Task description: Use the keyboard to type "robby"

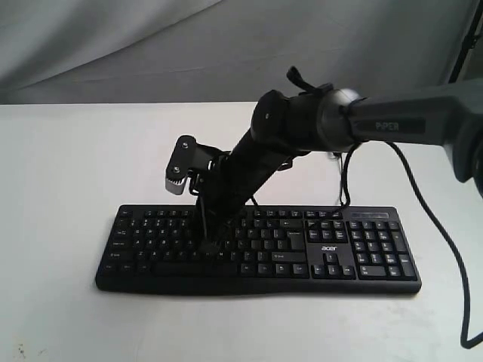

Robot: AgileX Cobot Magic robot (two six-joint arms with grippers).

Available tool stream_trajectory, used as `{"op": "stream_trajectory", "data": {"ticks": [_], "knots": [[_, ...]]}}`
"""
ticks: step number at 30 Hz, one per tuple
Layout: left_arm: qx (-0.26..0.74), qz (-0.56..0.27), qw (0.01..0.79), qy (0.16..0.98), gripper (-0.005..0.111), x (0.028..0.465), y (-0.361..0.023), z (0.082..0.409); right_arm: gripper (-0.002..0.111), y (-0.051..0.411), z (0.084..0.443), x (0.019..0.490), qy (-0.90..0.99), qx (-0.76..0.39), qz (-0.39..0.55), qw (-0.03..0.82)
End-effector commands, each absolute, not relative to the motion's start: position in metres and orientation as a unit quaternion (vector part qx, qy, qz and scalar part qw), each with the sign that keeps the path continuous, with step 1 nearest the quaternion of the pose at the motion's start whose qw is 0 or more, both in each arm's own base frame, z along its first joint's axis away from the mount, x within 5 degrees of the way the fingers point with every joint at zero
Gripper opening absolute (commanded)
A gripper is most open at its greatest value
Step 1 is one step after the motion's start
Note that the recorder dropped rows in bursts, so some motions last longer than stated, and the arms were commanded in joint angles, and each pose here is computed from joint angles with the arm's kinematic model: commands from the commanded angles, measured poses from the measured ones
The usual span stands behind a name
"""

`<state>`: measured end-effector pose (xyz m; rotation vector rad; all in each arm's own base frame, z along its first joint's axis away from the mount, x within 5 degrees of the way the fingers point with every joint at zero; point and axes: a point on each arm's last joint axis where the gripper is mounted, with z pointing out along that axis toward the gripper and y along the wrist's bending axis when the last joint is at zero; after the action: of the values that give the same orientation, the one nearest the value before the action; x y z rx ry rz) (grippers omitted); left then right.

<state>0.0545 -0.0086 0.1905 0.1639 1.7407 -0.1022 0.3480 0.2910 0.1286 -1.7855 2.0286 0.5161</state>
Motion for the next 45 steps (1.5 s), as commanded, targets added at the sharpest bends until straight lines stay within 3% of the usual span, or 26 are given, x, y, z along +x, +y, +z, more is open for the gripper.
{"op": "stream_trajectory", "data": {"ticks": [1,10,18,24,30,45], "knots": [[0.074,-0.046,0.642,0.761,0.0,0.054,-0.009,0.19,0.0,0.291,0.15,0.348,0.717,-0.637,0.181,0.217],[0.074,-0.046,0.642,0.761,0.0,0.054,-0.009,0.19,0.0,0.292,0.164,0.347,0.719,-0.626,0.19,0.232],[0.074,-0.046,0.642,0.761,0.0,0.054,-0.009,0.19,0.0,0.278,0.244,0.33,0.711,-0.598,0.181,0.323],[0.074,-0.046,0.642,0.761,0.0,0.054,-0.009,0.19,0.0,0.237,0.319,0.288,0.692,-0.534,0.142,0.464],[0.074,-0.046,0.642,0.761,0.0,0.054,-0.009,0.19,0.0,0.182,0.37,0.233,0.677,-0.4,0.129,0.605],[0.074,-0.046,0.642,0.761,0.0,0.054,-0.009,0.19,0.0,0.103,0.418,0.138,0.624,-0.23,0.215,0.715]]}}
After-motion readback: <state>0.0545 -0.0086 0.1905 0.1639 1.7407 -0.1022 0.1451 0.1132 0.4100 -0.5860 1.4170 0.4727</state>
